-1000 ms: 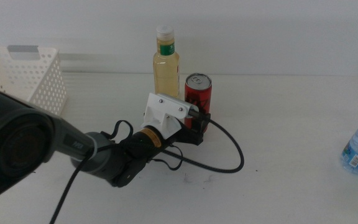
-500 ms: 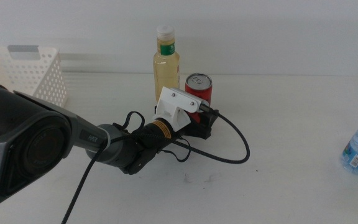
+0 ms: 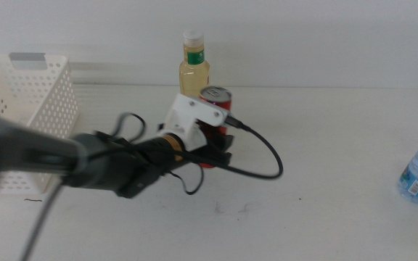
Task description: Use arms to grab the bottles and put them into the dustbin to the left of the table.
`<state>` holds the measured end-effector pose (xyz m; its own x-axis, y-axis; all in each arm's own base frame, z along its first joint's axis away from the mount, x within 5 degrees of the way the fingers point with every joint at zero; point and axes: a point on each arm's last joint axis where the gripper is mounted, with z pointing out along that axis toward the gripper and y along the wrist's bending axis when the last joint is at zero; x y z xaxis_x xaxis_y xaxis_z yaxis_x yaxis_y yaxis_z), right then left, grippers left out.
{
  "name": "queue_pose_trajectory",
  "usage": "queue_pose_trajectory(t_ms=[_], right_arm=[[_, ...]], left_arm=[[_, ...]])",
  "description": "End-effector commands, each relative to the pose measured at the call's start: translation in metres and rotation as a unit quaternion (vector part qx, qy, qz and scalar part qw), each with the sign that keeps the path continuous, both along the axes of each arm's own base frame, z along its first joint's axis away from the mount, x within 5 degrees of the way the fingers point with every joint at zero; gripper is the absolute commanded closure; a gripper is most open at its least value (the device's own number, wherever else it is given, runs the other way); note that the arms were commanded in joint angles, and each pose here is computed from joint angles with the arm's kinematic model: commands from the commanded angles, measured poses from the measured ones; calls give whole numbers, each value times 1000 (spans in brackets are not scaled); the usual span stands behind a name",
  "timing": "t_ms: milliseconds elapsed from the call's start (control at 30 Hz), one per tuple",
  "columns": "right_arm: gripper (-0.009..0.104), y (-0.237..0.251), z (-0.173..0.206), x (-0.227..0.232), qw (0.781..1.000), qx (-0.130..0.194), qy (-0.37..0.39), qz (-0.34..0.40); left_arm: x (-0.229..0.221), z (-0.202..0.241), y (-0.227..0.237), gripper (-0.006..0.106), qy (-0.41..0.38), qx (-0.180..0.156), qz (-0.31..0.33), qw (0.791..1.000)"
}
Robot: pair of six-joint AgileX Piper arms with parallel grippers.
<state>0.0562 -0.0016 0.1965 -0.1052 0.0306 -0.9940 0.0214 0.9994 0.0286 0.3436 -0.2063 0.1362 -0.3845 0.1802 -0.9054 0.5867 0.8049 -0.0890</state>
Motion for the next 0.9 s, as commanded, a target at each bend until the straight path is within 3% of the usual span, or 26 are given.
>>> queue_pose_trajectory(t_ms=[0, 133, 300, 433, 600, 700, 867], right_arm=[[21, -1, 0, 0, 1000, -7, -4, -4], [21, -1, 0, 0, 1000, -7, -4, -4], [21, -1, 0, 0, 1000, -7, -4, -4], [21, -1, 0, 0, 1000, -7, -4, -4], [21, -1, 0, 0, 1000, -7, -4, -4], [21, -1, 0, 0, 1000, -7, -4, -4], [21, -1, 0, 0, 1000, -7, -4, -4]], left_arm=[[-15, 38, 8, 89, 6, -7, 19, 1000], [-44, 73, 25, 89, 130, 20, 99, 986], [-70, 101, 48, 89, 201, 71, 153, 965], [-76, 133, 63, 89, 239, 152, 174, 943], [-50, 177, 96, 89, 249, 251, 168, 920], [-21, 198, 131, 89, 243, 256, 204, 913], [24, 221, 201, 89, 257, 210, 268, 905]])
